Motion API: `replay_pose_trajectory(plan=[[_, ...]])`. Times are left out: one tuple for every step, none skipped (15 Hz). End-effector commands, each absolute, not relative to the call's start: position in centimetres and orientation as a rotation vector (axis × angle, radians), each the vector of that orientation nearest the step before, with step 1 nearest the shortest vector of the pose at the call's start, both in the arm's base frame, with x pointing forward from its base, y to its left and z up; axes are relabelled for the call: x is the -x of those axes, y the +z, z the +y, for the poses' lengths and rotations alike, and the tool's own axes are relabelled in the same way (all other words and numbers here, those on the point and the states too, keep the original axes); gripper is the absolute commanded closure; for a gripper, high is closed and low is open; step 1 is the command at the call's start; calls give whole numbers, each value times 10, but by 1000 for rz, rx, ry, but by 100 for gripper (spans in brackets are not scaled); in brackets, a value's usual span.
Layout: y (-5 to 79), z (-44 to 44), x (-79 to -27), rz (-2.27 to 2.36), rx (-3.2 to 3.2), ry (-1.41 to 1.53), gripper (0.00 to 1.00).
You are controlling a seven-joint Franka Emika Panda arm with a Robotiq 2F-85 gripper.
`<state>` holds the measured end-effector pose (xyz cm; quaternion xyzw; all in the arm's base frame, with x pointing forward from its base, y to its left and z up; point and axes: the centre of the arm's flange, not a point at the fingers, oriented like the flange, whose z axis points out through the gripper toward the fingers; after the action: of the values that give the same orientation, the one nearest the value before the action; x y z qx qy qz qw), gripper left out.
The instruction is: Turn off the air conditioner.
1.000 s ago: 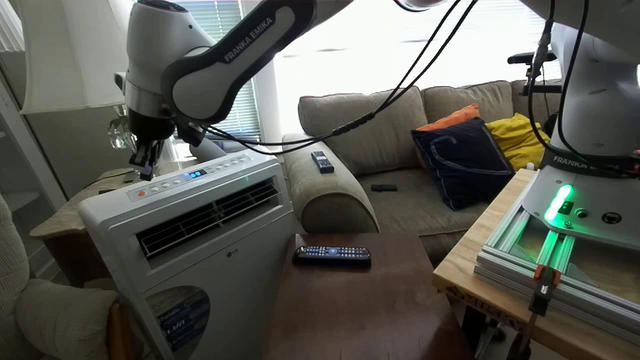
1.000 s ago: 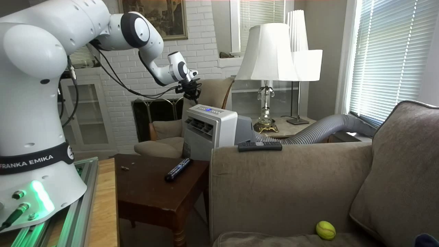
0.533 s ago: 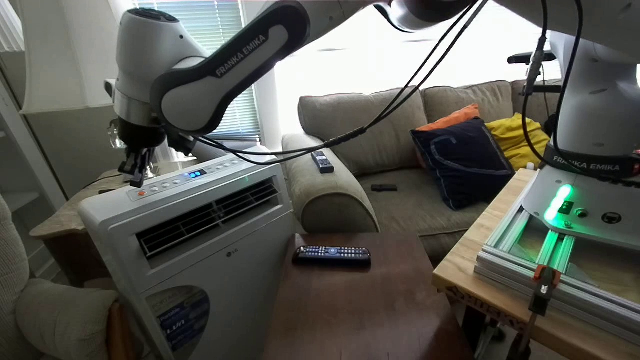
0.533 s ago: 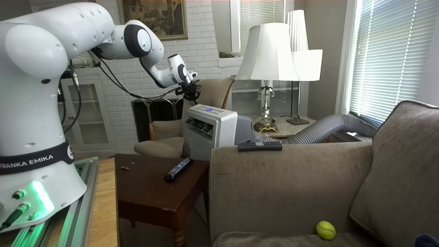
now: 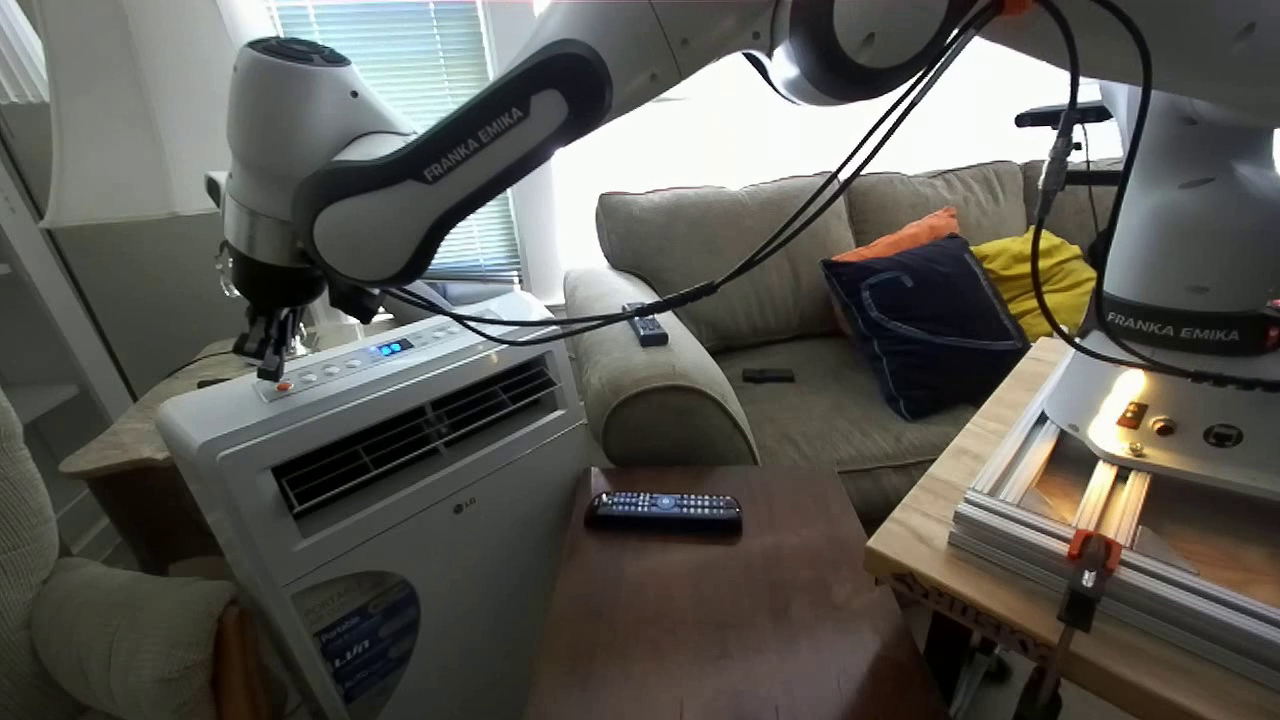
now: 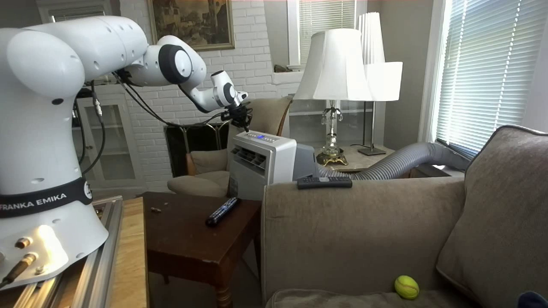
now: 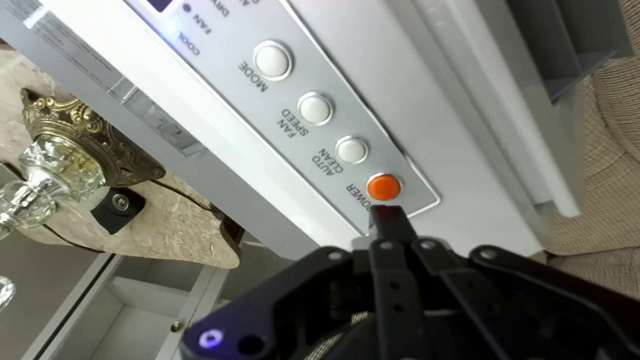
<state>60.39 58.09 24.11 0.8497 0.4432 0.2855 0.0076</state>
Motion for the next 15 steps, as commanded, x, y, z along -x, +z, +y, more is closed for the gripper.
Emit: replay_pose_trajectory(plan=[[233, 603, -625, 1371, -2649, 902, 100], [233, 603, -626, 1370, -2647, 902, 100], [231, 604, -626, 1364, -2647, 900, 100], [229, 604, -626, 1361, -2647, 895, 100], [228, 604, -626, 1359, -2646, 891, 100], [227, 603, -626, 1358, -2644, 888, 100], [226, 602, -625, 1358, -2642, 880, 100], [224, 601, -625, 1360, -2637, 871, 100], [222, 600, -624, 1359, -2632, 865, 100], [220, 598, -624, 1357, -2629, 854, 100], [217, 596, -623, 1356, -2623, 845, 100], [215, 595, -622, 1360, -2614, 842, 100], [213, 594, -622, 1362, -2606, 837, 100], [211, 593, -621, 1364, -2601, 828, 100], [209, 593, -621, 1367, -2595, 816, 100]])
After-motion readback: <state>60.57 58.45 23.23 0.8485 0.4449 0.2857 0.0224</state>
